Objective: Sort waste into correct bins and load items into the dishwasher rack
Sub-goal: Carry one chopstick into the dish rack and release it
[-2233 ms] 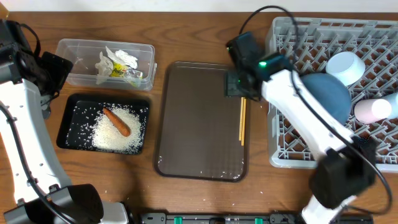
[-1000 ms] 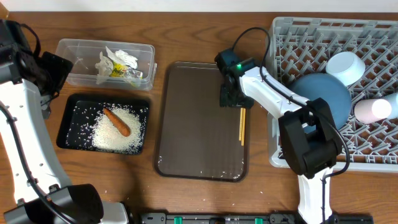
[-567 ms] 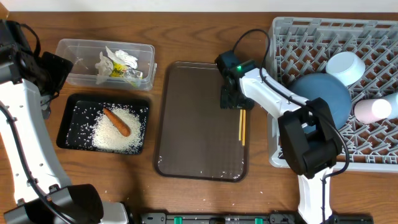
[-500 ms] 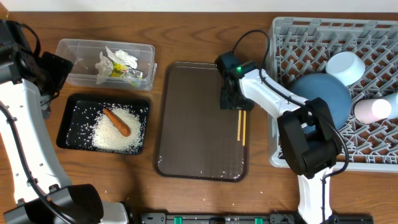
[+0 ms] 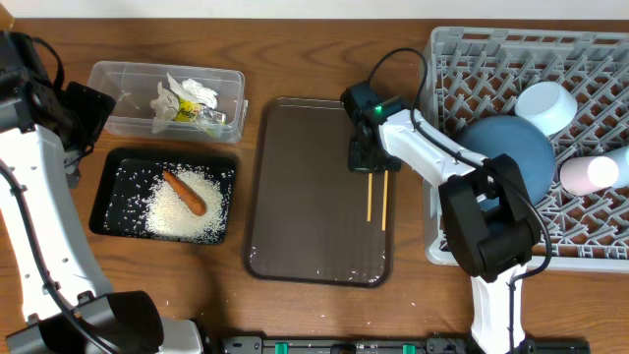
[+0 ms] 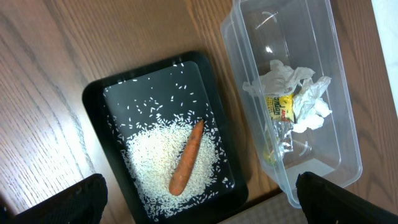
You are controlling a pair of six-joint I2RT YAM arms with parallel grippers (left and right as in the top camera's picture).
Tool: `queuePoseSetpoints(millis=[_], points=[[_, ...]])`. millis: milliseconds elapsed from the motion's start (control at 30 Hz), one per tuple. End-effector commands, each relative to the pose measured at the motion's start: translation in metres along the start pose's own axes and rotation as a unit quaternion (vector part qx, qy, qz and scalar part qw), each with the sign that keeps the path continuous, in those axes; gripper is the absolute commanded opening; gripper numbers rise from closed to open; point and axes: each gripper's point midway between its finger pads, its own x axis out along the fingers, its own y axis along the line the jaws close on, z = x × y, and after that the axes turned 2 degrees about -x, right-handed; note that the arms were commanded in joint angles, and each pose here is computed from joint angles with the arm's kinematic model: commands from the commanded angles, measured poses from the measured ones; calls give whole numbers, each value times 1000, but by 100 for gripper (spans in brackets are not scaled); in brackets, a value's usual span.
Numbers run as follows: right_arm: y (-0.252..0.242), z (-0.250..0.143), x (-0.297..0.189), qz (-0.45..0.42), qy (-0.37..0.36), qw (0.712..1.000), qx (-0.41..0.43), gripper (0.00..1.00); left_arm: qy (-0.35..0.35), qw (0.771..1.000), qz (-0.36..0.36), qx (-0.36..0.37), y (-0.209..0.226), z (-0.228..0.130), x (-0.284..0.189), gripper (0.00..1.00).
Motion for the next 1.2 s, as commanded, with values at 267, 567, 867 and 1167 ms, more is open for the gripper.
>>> queuePoseSetpoints(millis=[267, 567, 867, 1167], points=[[-29, 69, -121, 61, -111, 991, -41, 1, -2, 1000, 5, -6, 2, 2, 1, 99], [-127, 88, -192, 35, -177, 982, -51, 1, -2, 1000, 5, -6, 2, 2, 1, 99], [-153, 85, -166, 38, -133, 989, -46, 1, -2, 1000, 5, -6, 2, 2, 1, 99], [-144, 84, -148, 54, -108, 992, -38, 18, -2, 1000, 5, -6, 2, 2, 1, 99]])
